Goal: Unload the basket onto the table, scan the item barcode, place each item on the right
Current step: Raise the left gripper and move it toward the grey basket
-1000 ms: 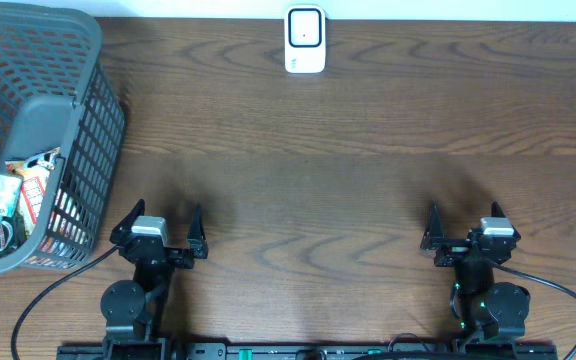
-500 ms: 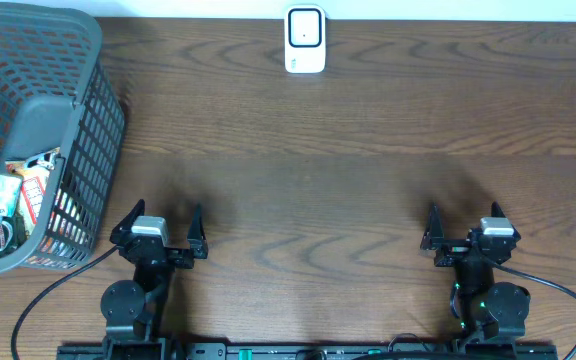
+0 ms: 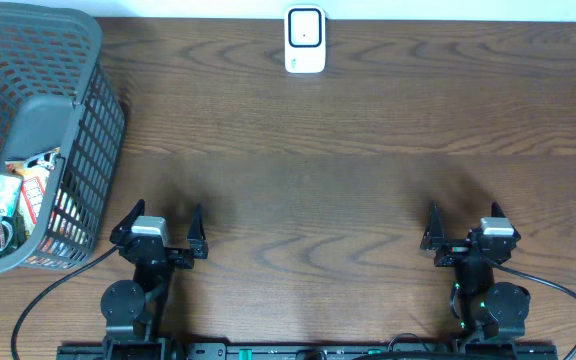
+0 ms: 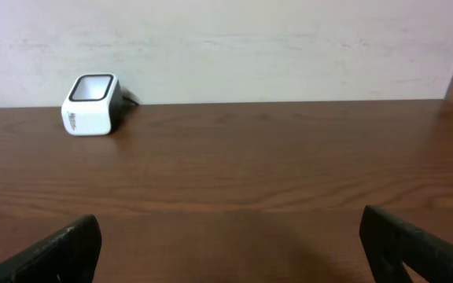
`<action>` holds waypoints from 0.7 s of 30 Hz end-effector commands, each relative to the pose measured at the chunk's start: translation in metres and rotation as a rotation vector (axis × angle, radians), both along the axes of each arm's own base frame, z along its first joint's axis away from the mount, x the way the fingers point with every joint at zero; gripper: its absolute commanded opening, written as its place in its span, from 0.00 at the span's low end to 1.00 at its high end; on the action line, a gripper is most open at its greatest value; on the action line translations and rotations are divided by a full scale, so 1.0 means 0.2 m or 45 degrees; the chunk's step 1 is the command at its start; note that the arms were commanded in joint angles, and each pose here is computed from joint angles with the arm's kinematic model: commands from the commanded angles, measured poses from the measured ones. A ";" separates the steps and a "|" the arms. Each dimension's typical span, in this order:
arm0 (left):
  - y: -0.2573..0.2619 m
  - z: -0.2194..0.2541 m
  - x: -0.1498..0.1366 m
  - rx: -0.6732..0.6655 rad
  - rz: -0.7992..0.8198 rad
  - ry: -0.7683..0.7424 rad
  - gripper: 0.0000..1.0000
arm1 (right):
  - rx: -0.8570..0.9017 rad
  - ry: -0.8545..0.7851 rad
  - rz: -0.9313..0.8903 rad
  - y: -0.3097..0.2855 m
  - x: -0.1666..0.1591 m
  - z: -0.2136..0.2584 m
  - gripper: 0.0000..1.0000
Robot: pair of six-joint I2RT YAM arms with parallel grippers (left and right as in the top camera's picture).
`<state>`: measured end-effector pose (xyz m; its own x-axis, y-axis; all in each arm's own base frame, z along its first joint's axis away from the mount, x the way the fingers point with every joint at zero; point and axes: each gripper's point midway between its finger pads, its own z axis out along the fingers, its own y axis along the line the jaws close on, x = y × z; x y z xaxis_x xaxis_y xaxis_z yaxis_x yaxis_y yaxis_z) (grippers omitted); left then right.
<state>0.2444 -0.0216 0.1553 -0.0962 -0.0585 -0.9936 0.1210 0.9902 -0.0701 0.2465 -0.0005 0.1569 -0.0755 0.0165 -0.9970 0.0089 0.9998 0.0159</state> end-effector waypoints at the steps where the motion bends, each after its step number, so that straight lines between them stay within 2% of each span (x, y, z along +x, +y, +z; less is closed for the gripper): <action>1: -0.03 -0.07 -0.01 0.016 -0.047 0.057 0.98 | -0.009 0.000 -0.009 -0.01 0.00 0.00 0.99; 11: -0.03 -0.07 -0.01 0.016 -0.047 0.057 0.98 | -0.009 0.000 -0.009 -0.01 0.00 0.00 0.99; 16: 0.02 -0.07 0.00 0.024 0.028 0.059 0.98 | -0.009 0.001 -0.009 -0.01 0.00 0.00 0.99; 21: -0.05 -0.07 -0.01 -0.044 -0.074 0.063 0.97 | -0.009 0.000 -0.009 -0.01 0.00 0.00 0.99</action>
<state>0.2442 -0.0229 0.1554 -0.0977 -0.0698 -0.9928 0.1275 0.9884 -0.0820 0.2465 -0.0005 0.1570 -0.0751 0.0165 -0.9970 0.0089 0.9998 0.0159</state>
